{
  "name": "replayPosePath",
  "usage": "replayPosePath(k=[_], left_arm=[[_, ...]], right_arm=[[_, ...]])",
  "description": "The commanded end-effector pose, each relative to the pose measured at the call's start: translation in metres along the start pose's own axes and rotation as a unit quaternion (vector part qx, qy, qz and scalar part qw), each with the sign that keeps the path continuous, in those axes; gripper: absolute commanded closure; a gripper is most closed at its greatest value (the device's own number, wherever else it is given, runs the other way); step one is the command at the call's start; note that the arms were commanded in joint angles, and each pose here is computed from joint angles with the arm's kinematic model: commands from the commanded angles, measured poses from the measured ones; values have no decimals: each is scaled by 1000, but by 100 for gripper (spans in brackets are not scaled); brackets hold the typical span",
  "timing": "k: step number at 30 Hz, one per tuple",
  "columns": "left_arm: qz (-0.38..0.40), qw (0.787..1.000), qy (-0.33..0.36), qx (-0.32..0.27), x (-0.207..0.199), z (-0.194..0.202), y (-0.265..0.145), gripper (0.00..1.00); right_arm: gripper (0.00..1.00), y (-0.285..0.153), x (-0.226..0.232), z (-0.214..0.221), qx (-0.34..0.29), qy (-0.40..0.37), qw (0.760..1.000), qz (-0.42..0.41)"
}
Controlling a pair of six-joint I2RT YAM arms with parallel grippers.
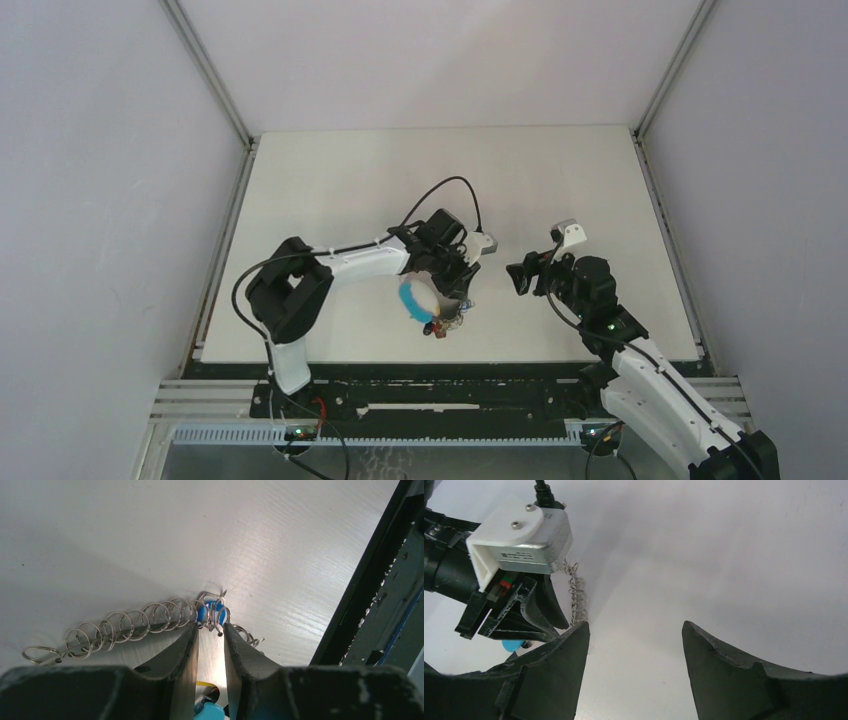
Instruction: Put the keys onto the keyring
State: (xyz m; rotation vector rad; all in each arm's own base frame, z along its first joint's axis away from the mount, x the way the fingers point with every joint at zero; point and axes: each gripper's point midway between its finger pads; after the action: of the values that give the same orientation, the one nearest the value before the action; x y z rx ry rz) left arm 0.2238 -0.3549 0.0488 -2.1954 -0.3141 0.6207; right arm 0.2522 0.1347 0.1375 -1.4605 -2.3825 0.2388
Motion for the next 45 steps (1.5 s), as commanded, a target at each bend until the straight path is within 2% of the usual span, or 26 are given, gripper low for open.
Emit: replayPosePath(k=[1, 31, 35, 37, 42, 45], left_arm=[[12, 1000, 19, -5, -7, -19, -1, 71], [30, 999, 22, 14, -11, -17, 18, 81], [27, 999, 24, 13, -11, -17, 17, 93], [26, 999, 28, 9, -11, -18, 15, 99], [6, 999, 50, -19, -9, -20, 4, 100], [-5, 996, 70, -51, -9, -24, -7, 100]], right_arm=[[32, 0, 2, -11, -19, 6, 1000, -3], [32, 4, 4, -6, -6, 8, 1000, -13], [32, 5, 5, -7, -7, 7, 1000, -15], [32, 5, 6, -7, -7, 6, 1000, -19], [30, 4, 10, -10, -13, -1, 999, -31], [23, 3, 20, -13, -28, -5, 998, -59]])
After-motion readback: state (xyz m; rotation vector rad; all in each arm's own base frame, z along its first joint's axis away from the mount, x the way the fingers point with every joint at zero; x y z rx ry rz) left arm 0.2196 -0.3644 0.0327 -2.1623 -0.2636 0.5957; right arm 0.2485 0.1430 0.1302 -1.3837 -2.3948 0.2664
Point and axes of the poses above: each gripper's point midway between its finger pads, its own y axis out along the fingers, its own x axis along the line the jaws close on, z = x × y, and after that the axes turned 3 degrees about -y, right-handed
